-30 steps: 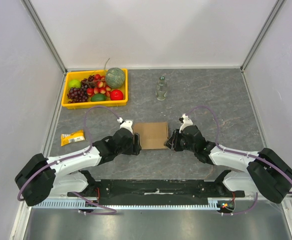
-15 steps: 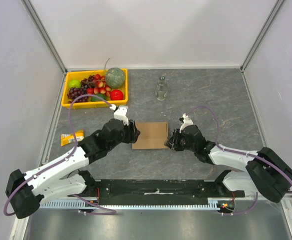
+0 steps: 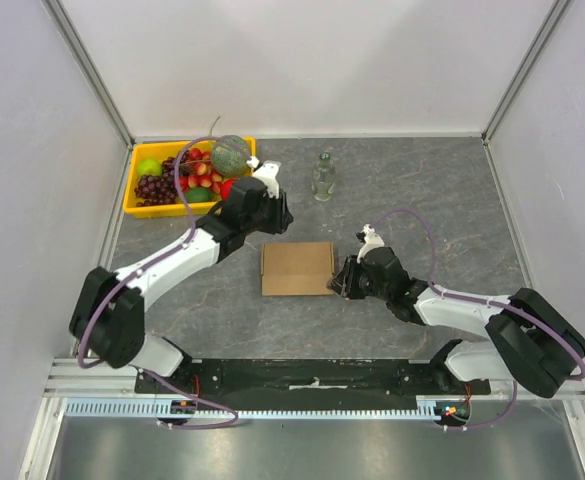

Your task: Fold the paper box

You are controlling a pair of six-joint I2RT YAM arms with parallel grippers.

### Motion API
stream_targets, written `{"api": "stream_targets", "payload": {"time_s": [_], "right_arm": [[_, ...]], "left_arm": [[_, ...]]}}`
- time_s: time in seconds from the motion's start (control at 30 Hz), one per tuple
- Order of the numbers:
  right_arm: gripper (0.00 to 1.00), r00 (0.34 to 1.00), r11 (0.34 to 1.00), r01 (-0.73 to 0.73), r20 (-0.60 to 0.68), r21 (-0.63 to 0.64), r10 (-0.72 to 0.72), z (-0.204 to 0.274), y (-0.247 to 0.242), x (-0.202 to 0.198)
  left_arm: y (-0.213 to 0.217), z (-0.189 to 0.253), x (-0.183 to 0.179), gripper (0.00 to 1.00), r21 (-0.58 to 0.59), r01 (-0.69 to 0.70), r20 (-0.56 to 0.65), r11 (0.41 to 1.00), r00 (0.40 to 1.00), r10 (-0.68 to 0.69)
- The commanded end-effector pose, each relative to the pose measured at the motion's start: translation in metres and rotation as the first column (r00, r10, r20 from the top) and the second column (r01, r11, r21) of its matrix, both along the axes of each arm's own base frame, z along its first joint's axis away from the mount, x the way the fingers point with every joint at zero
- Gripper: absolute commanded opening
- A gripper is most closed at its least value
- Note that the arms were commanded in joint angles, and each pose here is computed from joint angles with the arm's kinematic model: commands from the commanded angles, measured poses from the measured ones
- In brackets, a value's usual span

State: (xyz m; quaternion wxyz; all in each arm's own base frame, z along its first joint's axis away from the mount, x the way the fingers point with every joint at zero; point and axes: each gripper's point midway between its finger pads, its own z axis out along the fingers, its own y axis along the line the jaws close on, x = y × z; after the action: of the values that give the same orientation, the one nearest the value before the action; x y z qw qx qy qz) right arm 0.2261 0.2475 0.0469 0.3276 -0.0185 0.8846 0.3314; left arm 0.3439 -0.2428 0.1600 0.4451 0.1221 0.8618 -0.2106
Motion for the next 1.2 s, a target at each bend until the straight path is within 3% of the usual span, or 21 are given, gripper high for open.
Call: {"api": "stream_targets", "payload": {"time_s": [0.0,0.23,0.63,0.9,1.17], "right_arm": [[0.31,0.998,0.999,-0.011,0.063,0.046,0.009,0.02,0.012,0.015],[0.31,0.998,0.999,-0.009,0.061,0.045,0.006,0.019,0.011,0.016],[0.31,0.998,0.999,-0.008,0.055,0.041,0.005,0.016,0.009,0.017],[0.31,0.998,0.999,-0.007,0.056,0.043,0.005,0.016,0.009,0.017],[0.31,0.999,0.999,-0.009,0.052,0.045,0.006,0.015,0.009,0.017]], "left_arm": [[-0.04,0.025,0.02,0.38,-0.039,0.17,0.082,0.985,0.983,-0.167],[-0.066,-0.012,0.012,0.28,-0.043,0.291,-0.022,0.956,0.956,-0.292],[-0.077,-0.059,-0.016,0.25,0.01,0.363,-0.114,0.932,0.926,-0.36],[-0.071,-0.083,-0.013,0.38,0.072,0.345,-0.142,0.936,0.932,-0.333],[-0.068,-0.091,-0.011,0.4,0.096,0.343,-0.149,0.935,0.933,-0.327]]}}
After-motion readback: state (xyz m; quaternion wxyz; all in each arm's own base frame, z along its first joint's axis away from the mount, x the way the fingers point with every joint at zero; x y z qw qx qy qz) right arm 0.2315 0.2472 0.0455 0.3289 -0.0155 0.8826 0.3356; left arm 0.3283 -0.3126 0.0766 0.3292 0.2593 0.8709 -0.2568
